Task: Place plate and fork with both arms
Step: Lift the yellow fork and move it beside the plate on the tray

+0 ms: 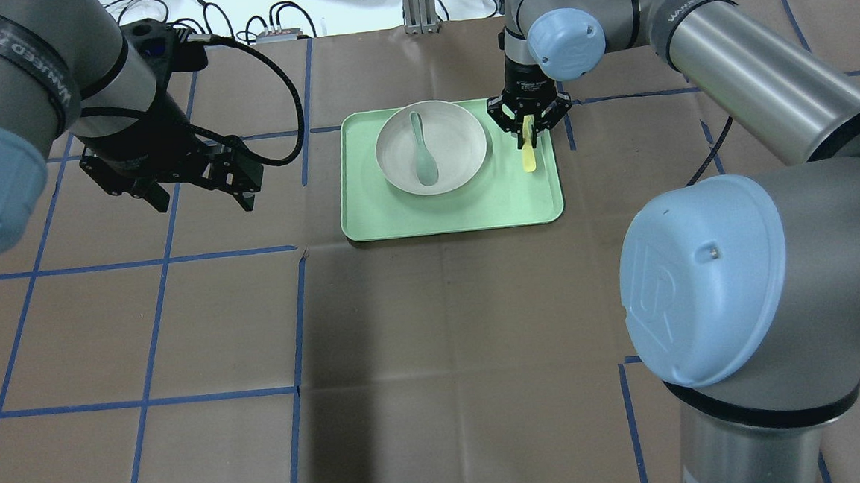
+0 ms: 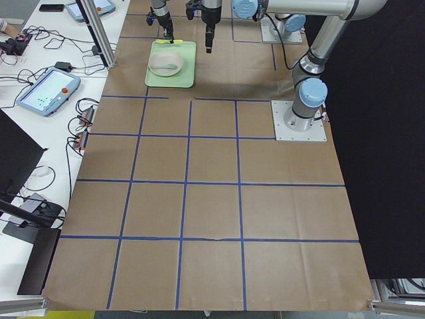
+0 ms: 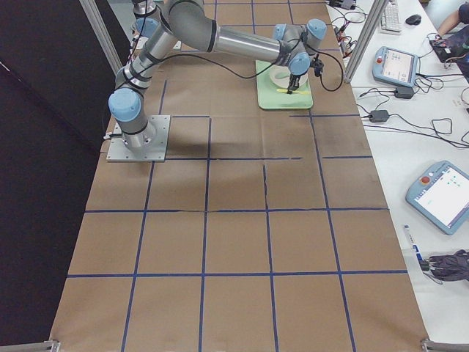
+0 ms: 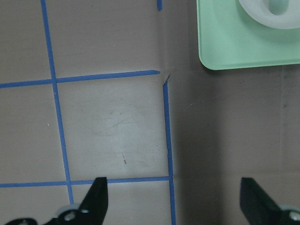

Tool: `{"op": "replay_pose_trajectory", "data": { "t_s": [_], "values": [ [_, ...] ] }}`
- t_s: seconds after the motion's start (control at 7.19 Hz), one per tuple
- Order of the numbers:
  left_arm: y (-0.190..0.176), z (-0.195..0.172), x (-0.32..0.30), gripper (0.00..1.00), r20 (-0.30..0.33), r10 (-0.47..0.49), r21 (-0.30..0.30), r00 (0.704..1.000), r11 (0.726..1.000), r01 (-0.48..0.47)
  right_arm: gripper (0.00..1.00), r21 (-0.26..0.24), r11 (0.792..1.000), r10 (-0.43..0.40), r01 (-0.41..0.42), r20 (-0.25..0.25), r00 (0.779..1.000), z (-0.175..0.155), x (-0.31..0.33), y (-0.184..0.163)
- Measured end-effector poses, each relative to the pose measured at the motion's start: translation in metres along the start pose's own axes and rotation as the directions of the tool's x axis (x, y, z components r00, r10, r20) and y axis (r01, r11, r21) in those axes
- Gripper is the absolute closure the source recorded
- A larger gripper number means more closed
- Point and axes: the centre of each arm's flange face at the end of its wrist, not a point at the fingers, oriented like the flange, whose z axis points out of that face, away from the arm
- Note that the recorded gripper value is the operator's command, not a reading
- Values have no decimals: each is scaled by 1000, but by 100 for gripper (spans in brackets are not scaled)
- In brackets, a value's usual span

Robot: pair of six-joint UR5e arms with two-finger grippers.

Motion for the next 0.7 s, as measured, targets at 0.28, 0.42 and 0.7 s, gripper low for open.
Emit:
{"op": "replay_pose_trajectory", "data": {
  "t_s": [0.28, 0.42, 0.7],
  "values": [
    [11, 14, -1, 0, -2, -5, -23, 1000, 1000, 5, 32, -22, 1000, -12, 12, -3, 1000, 15, -3, -2],
    [17, 17, -2, 0, 0, -6, -25, 1000, 1000, 6, 0, -24, 1000, -15, 14, -6, 1000, 16, -4, -2],
    [21, 18, -2, 0, 0, -7, -28, 1000, 1000, 7, 0, -10, 1000, -14, 14, -4, 1000, 5, -1, -2]
  ]
}}
